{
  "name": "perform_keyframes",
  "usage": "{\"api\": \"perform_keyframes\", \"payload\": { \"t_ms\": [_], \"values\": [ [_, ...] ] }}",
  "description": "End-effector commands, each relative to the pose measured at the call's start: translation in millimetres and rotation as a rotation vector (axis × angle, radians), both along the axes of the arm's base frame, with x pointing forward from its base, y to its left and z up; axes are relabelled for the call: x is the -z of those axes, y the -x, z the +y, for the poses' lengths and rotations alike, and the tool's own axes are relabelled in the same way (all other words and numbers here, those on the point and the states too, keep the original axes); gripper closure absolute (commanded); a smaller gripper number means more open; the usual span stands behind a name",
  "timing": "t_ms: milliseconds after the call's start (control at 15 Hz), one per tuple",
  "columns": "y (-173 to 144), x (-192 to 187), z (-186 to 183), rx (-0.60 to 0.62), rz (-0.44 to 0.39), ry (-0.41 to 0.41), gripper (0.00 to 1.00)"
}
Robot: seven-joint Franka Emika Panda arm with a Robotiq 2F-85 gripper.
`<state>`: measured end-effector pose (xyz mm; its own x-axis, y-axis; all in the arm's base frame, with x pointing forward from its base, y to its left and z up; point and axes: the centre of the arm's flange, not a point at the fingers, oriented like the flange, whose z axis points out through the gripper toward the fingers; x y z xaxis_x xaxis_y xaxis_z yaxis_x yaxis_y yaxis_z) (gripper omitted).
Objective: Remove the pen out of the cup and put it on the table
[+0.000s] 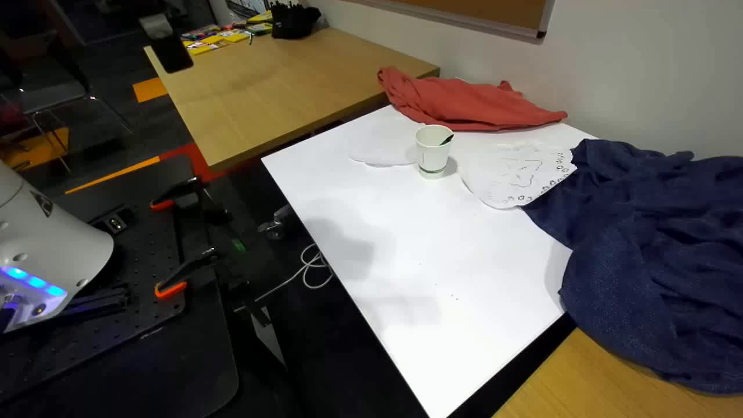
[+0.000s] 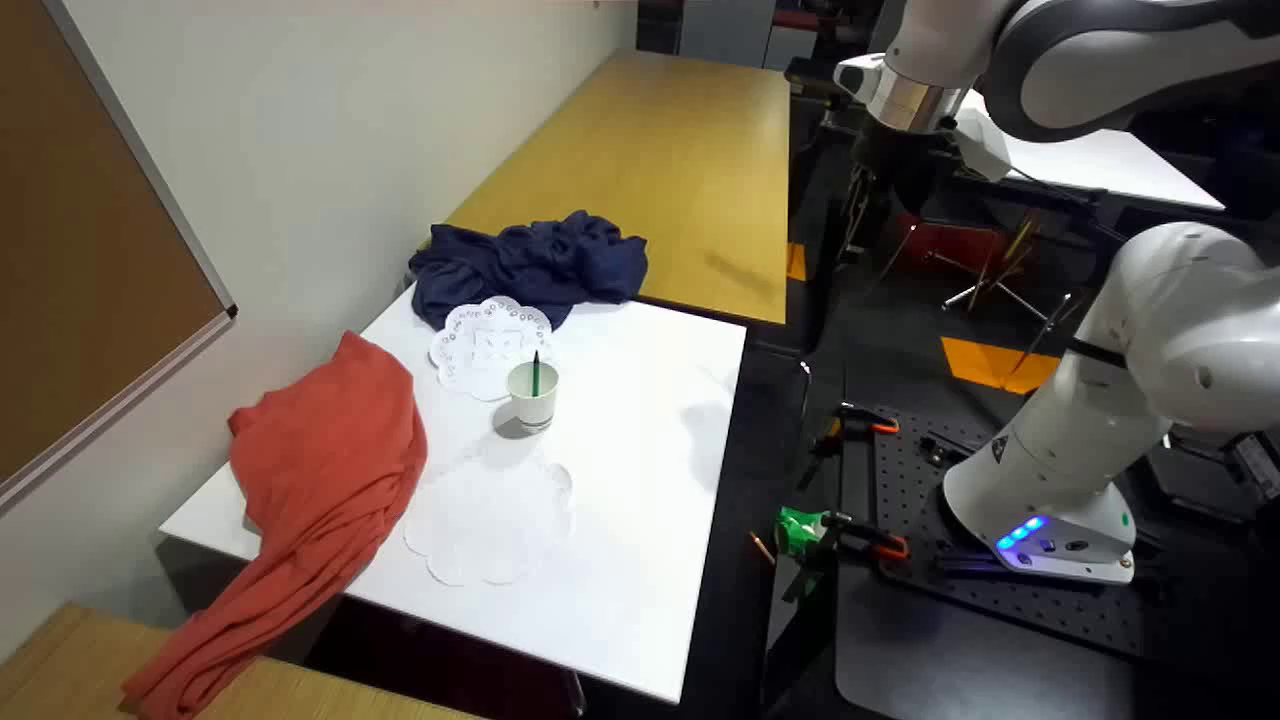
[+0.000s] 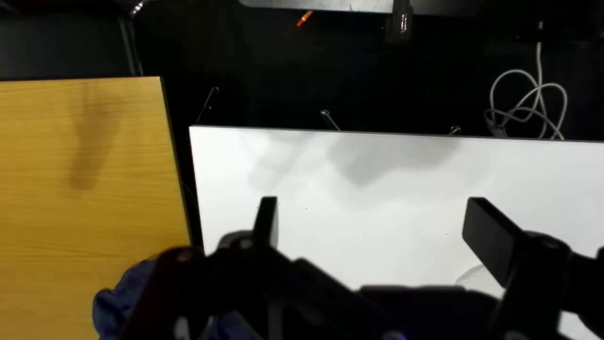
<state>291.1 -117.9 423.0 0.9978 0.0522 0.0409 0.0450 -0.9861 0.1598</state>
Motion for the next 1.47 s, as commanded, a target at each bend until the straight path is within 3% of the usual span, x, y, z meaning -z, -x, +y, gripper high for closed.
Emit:
{"api": "perform_keyframes", "payload": {
  "t_ms": [0, 533, 933, 1400],
  "values": [
    [0, 1, 0, 0.0, 0.001, 0.0, 0.0],
    [-11, 0, 5, -0.001, -0.01, -0.011, 0.0],
    [-46, -4, 34, -0.021, -0.074, -0.064, 0.0],
    [-100, 13, 83, 0.065, -0.144, -0.079, 0.0]
  ]
}}
